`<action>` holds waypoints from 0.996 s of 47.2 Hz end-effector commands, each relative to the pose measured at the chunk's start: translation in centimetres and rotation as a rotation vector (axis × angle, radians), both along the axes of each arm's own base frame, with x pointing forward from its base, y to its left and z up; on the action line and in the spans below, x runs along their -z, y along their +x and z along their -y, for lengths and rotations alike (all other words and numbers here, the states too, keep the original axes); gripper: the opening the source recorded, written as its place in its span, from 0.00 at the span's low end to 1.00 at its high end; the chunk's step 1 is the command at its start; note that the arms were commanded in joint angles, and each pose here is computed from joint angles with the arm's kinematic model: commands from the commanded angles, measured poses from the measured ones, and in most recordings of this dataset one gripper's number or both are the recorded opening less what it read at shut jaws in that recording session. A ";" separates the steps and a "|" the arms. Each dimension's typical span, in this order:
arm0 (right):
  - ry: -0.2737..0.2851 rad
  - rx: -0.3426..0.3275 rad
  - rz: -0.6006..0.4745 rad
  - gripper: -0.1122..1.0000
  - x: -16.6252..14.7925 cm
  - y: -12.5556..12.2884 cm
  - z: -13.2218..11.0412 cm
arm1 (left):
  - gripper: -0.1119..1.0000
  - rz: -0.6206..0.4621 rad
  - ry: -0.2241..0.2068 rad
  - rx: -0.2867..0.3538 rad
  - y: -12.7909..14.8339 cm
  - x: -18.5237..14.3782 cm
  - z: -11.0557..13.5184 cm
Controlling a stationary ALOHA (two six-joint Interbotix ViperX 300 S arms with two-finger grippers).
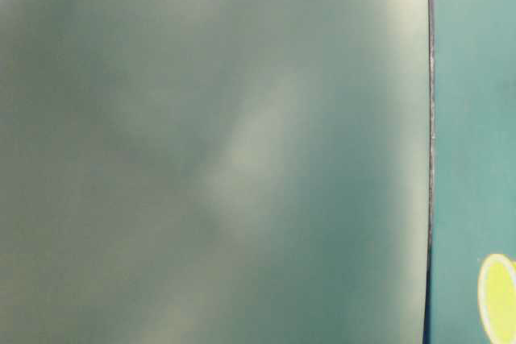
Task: Move the block backward with right arm.
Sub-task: 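Move the right gripper left toward the small orange cube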
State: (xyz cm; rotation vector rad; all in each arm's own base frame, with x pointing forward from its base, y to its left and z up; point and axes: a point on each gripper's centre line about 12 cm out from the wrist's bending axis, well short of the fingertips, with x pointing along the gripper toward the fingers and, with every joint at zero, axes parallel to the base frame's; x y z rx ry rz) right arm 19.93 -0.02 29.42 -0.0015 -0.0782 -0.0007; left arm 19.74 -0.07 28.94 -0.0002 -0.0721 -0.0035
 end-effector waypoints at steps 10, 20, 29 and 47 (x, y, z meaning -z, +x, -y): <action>0.010 0.014 -0.077 0.10 -0.7 1.3 0.3 | 0.10 -0.117 -0.012 -0.002 0.3 -0.1 -0.1; 0.017 0.062 -0.135 0.10 -0.8 2.6 1.4 | 0.10 -0.130 -0.018 -0.002 0.3 0.0 -0.1; 0.019 0.080 -0.170 0.11 -0.7 4.2 1.9 | 0.10 -0.132 -0.018 -0.002 0.3 0.0 -0.1; 0.029 0.083 -0.366 0.54 2.0 8.3 2.3 | 0.10 -0.133 -0.018 -0.002 0.3 0.0 -0.1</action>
